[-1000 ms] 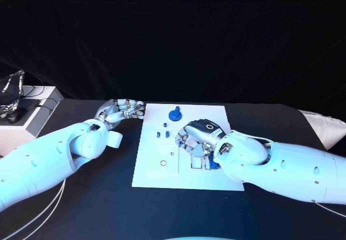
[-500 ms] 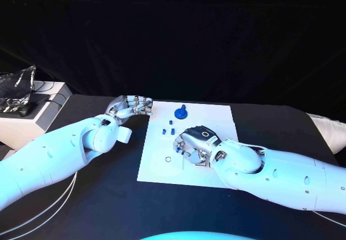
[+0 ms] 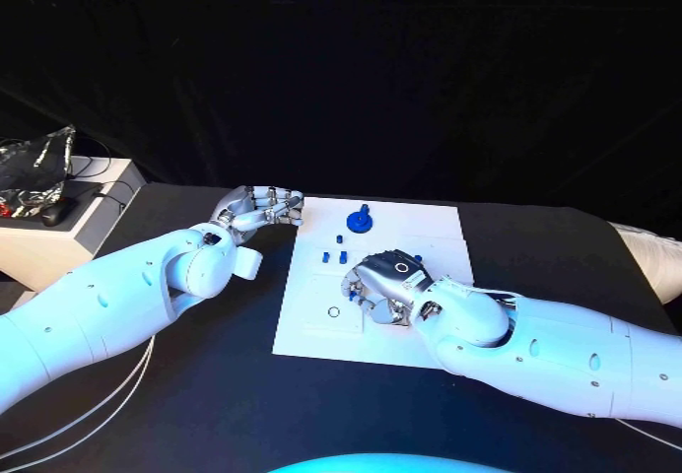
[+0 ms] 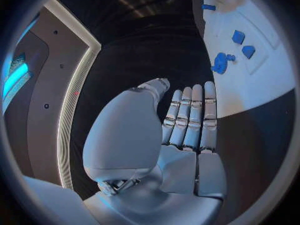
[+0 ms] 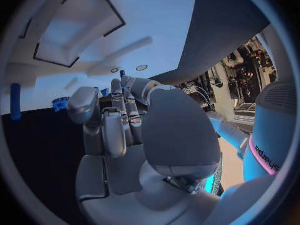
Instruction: Assemble the parts on the task board
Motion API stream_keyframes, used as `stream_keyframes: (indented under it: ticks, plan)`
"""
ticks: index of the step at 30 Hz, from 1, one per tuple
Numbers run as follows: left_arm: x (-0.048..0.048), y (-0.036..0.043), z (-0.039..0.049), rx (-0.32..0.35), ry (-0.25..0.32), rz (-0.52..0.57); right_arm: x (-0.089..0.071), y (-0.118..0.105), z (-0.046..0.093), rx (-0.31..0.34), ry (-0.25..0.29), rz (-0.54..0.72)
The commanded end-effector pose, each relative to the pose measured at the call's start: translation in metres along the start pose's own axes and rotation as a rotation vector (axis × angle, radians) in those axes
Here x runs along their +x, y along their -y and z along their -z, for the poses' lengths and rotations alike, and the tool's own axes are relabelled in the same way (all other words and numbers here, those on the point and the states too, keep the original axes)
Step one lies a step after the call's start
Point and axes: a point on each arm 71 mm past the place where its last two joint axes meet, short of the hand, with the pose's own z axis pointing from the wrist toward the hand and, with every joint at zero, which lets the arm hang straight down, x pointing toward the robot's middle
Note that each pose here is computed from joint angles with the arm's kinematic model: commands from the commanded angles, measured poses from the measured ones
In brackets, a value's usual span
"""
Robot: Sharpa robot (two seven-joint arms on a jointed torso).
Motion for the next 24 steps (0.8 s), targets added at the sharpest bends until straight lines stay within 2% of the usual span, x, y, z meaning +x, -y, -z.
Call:
stream_keyframes:
  ticks: [1,24]
  plan:
    - [0.0017,0.0011,-0.0002,0.010,-0.010,0.008,0.0002,-0.0008,-0.0007,0.000,0.013,0.041]
    - [0.0008,0.0011,0.0008,0.003,-0.018,0.008,0.0024,0.0014,-0.0060,0.039,0.022,0.056]
